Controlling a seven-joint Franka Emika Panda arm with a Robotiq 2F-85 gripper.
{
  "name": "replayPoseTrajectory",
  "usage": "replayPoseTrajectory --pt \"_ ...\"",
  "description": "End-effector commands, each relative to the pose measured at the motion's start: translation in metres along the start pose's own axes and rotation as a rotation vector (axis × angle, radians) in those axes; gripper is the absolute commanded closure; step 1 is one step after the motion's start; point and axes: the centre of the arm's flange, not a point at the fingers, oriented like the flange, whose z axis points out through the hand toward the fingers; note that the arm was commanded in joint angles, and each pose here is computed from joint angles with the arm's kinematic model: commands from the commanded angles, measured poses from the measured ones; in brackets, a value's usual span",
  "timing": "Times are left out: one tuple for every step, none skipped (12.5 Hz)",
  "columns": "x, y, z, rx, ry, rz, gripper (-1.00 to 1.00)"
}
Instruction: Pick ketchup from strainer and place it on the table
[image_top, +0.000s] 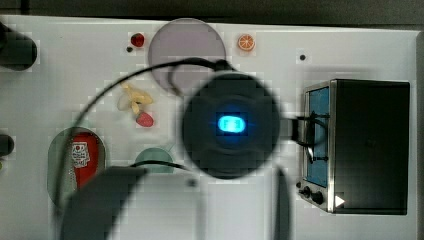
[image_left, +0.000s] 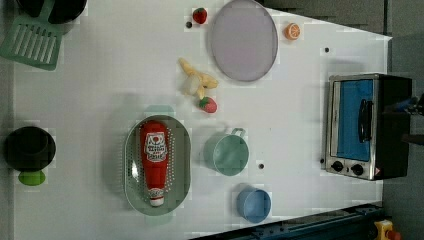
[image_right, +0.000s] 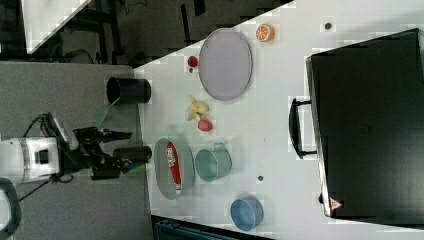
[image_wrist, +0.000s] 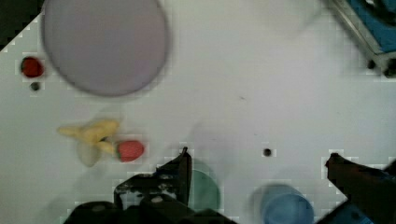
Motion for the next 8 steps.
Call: replayPoseTrajectory --pt "-0.089 -0.097 0.034 -0.023 -0.023 -0.209 -1.0" --pt "-0.111 -0.118 0.04 -0.014 -0.014 -0.267 -1.0" --pt "-0.133 -0.137 0.048 -0.003 -0.009 -0.321 -1.0" --pt "-0.154 -0.155 0.057 0.005 -0.009 -0.374 -1.0" --pt "-0.175 -0.171 0.068 0.01 -0.017 -0.423 -1.0" --pt "-0.194 -0.184 0.08 0.01 -0.031 -0.467 -1.0" --pt "-0.212 -0.195 0.093 0.012 -0.048 -0.503 -1.0" --pt "-0.228 -0.204 0.108 0.014 -0.063 -0.535 -1.0"
